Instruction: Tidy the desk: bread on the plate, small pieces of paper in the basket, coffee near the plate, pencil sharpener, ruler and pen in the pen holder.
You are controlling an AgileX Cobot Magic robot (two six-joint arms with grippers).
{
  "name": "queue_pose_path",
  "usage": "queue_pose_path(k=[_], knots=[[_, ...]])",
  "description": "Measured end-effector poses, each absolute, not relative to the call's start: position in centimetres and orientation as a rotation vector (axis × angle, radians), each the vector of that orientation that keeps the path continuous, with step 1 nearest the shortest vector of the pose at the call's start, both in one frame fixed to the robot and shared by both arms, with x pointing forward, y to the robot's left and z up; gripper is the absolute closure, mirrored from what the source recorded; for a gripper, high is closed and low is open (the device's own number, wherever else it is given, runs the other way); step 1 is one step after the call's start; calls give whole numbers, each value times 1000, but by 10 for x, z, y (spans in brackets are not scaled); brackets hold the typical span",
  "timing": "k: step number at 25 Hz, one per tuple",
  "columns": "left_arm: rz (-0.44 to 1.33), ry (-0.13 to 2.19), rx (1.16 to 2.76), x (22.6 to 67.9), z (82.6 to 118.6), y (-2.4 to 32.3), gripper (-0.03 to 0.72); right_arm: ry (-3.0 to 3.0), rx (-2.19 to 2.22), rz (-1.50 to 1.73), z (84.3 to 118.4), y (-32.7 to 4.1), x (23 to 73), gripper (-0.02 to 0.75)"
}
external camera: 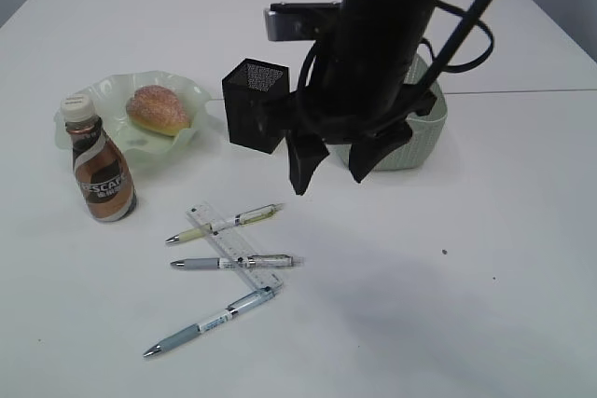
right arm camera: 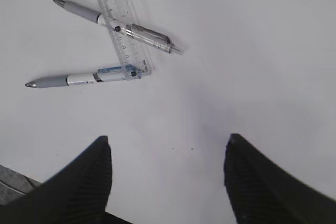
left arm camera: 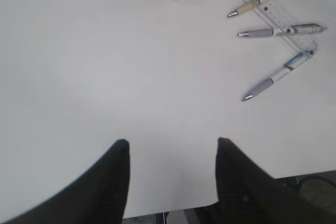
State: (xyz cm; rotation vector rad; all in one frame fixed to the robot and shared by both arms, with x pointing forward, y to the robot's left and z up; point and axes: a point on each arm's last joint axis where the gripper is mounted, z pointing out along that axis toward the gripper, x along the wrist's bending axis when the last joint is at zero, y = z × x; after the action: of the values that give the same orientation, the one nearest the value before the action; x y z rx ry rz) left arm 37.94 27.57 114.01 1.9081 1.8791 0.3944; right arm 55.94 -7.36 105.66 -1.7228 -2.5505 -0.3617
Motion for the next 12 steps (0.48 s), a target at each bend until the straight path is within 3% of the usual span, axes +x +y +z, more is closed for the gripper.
queue_pose_path(k=[12], knots=[[388,1877,1905,367,1132,277,302,-2568,-1587,-476,1032,4,588,246]])
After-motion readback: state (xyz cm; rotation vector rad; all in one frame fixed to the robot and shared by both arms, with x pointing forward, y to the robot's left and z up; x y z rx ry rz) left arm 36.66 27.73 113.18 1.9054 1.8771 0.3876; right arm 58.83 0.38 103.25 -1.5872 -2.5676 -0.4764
